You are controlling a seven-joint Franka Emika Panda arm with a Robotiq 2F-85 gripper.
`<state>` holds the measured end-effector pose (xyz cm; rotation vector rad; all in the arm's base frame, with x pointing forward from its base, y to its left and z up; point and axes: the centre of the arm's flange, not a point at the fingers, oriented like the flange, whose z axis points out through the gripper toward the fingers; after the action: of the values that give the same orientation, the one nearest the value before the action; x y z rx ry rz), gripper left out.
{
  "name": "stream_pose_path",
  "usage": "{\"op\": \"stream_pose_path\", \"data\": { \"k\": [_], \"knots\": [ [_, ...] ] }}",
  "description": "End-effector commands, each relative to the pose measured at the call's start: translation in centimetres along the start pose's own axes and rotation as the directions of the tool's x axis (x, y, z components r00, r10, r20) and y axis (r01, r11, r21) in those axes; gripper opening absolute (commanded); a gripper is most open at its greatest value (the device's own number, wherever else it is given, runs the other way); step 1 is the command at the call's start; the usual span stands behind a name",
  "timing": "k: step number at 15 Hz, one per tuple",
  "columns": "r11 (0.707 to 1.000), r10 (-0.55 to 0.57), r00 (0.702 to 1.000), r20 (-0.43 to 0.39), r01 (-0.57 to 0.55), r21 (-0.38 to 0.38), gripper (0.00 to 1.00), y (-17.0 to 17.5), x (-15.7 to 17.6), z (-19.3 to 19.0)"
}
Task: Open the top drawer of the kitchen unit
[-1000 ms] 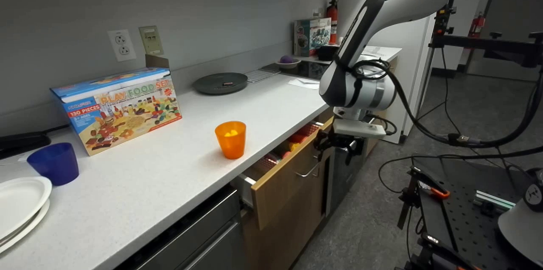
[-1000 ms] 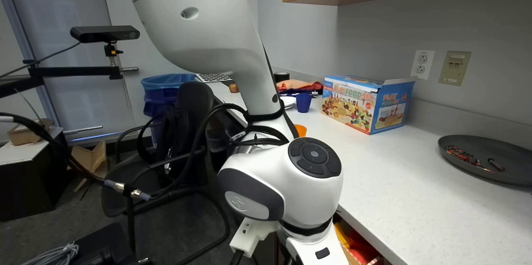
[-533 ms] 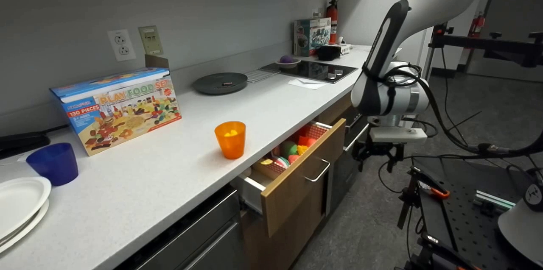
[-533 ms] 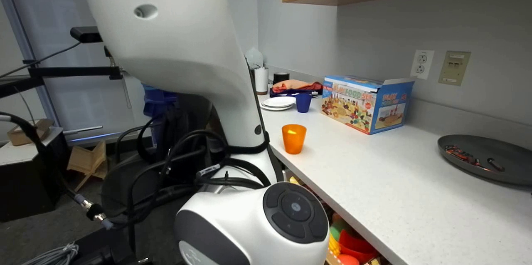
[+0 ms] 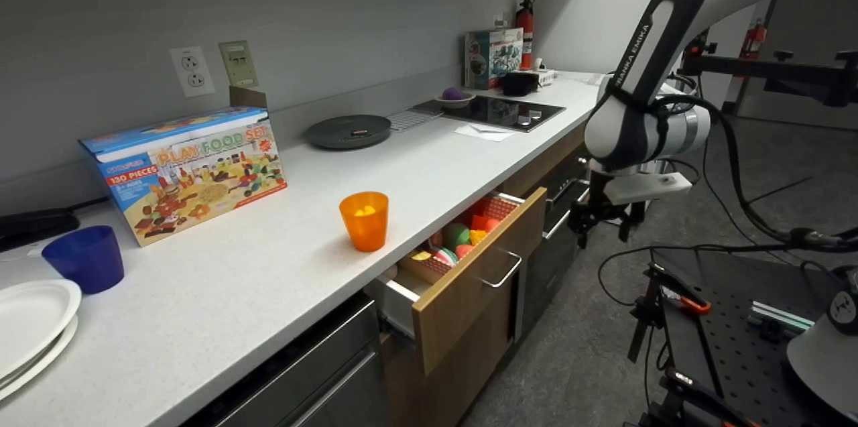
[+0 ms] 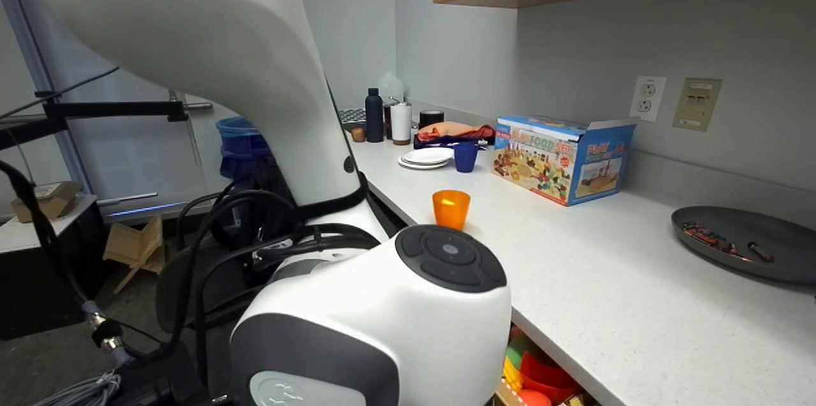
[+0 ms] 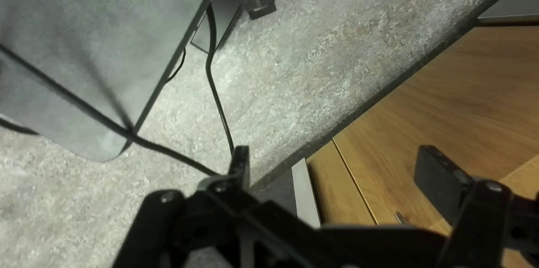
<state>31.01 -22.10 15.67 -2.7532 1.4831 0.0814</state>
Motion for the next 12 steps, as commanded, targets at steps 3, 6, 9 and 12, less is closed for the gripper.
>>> {"op": "stream_pose_path", "data": {
  "k": [3, 6, 9, 12],
  "knots": [
    [0.978, -0.202, 0.978, -0.057, 0.198, -0.066, 1.0, -3.3, 0.2, -7.9],
    [0.953, -0.298, 0.951, -0.082, 0.291, -0.088, 1.0, -5.7, 0.6, -11.1],
    [0.935, -0.354, 0.929, -0.104, 0.349, -0.069, 1.0, -8.7, 0.7, -14.1],
    [0.916, -0.4, 0.911, -0.099, 0.397, -0.052, 1.0, -11.8, 0.5, -15.1]
  ]
}}
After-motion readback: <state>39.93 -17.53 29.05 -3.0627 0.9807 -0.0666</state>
